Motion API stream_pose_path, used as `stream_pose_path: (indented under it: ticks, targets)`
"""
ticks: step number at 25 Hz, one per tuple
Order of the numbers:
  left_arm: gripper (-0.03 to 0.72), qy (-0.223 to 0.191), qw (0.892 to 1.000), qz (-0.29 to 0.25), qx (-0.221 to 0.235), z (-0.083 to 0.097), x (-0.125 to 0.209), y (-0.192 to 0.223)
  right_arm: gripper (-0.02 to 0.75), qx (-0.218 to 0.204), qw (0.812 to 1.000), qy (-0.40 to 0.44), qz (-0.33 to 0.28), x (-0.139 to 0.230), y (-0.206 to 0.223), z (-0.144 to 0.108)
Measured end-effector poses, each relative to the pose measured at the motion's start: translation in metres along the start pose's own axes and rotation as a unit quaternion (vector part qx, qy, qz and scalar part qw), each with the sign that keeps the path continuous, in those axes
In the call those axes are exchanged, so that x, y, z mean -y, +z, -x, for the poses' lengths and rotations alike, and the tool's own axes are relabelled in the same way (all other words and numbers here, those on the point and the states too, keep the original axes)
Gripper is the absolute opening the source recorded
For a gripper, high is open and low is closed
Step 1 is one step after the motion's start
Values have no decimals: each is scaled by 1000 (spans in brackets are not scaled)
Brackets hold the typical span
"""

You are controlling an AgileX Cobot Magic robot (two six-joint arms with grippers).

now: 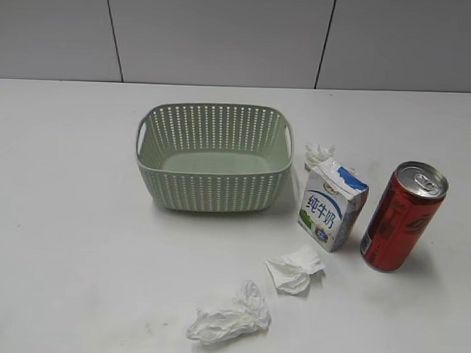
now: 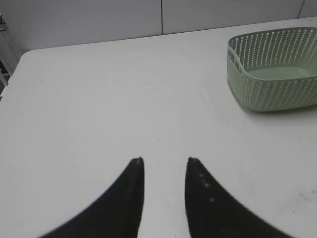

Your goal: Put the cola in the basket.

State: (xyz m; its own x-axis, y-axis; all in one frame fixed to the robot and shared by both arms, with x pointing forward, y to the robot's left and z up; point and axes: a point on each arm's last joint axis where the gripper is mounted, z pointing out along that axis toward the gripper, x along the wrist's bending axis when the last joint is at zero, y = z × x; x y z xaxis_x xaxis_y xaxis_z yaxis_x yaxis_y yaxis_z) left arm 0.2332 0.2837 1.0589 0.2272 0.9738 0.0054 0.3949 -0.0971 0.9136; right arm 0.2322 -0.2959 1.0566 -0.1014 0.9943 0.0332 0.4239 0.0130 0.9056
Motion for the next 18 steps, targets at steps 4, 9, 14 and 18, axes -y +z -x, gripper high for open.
stream_pose_path:
  ticks: [4, 9, 14, 18]
  targets:
    - [231, 0, 1000, 0, 0, 0, 0, 0, 558, 0, 1000, 0, 0, 0, 0, 0]
    - [231, 0, 1000, 0, 0, 0, 0, 0, 558, 5, 1000, -3, 0, 0, 0, 1]
    - [231, 0, 1000, 0, 0, 0, 0, 0, 581, -2, 999, 3, -40, -6, 11, 0]
    - [231, 0, 1000, 0, 0, 0, 0, 0, 589, -14, 994, 12, -106, -18, 29, -2]
